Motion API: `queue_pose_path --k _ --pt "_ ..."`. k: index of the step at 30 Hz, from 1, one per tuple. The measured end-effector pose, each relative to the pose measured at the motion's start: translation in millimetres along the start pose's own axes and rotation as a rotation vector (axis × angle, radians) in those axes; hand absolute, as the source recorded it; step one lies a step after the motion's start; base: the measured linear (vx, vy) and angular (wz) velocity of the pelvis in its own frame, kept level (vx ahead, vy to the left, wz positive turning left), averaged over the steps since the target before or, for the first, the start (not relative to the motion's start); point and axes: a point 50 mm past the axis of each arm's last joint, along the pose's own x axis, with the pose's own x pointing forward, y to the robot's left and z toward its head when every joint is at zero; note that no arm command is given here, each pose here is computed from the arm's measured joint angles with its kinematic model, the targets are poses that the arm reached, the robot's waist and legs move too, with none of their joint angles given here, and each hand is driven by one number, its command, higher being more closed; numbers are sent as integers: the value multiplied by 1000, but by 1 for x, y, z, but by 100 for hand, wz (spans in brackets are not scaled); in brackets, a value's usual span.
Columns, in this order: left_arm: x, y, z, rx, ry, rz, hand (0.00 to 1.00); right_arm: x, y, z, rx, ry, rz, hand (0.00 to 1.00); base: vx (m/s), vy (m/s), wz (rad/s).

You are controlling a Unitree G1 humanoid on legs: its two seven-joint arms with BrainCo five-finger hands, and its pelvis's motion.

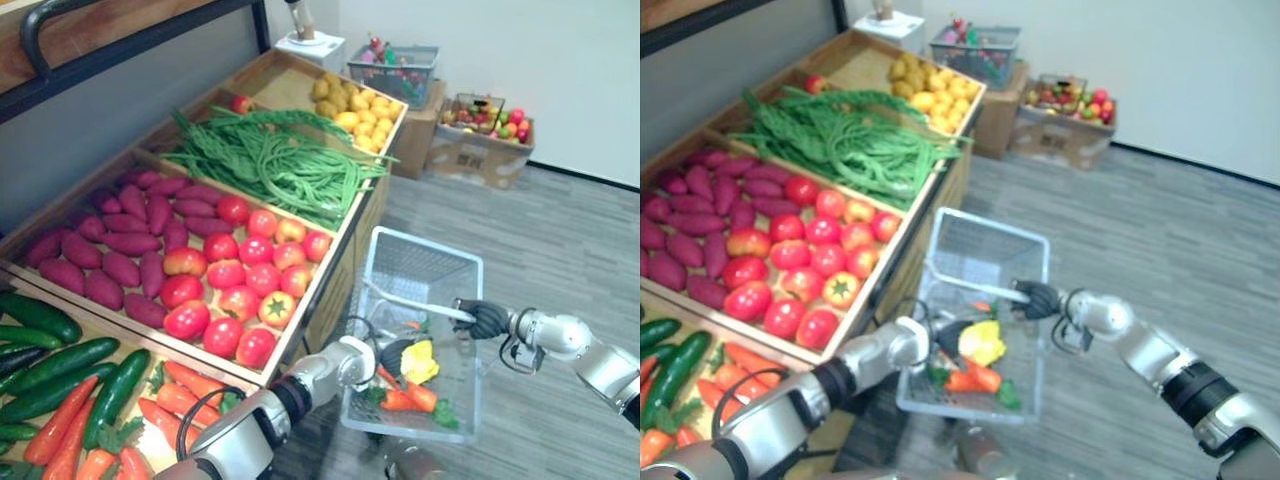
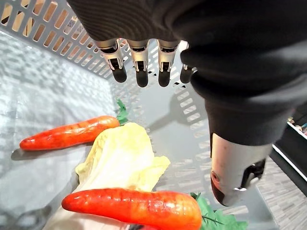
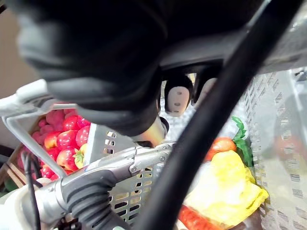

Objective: Pick vegetable in the basket

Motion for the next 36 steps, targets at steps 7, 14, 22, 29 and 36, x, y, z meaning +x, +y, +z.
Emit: queue_pose_path --k 7,14,22,29,36 --pt "1 32 51 35 -224 103 0 -15 17 -37 113 116 -92 100 -63 -76 51" --pt "-53 39 103 -168 -574 176 0 -33 55 -102 409 365 -395 100 -114 -51 75" --pt "-120 42 73 -340 -511 288 0 -82 151 -165 913 776 -746 100 -49 -24 92" --pt "-184 60 17 -438 -159 773 0 -98 249 -167 1224 1106 -748 100 8 2 73" --pt "-230 44 -30 -601 224 1276 0 -106 315 -142 1374 1272 -654 100 -3 -10 82"
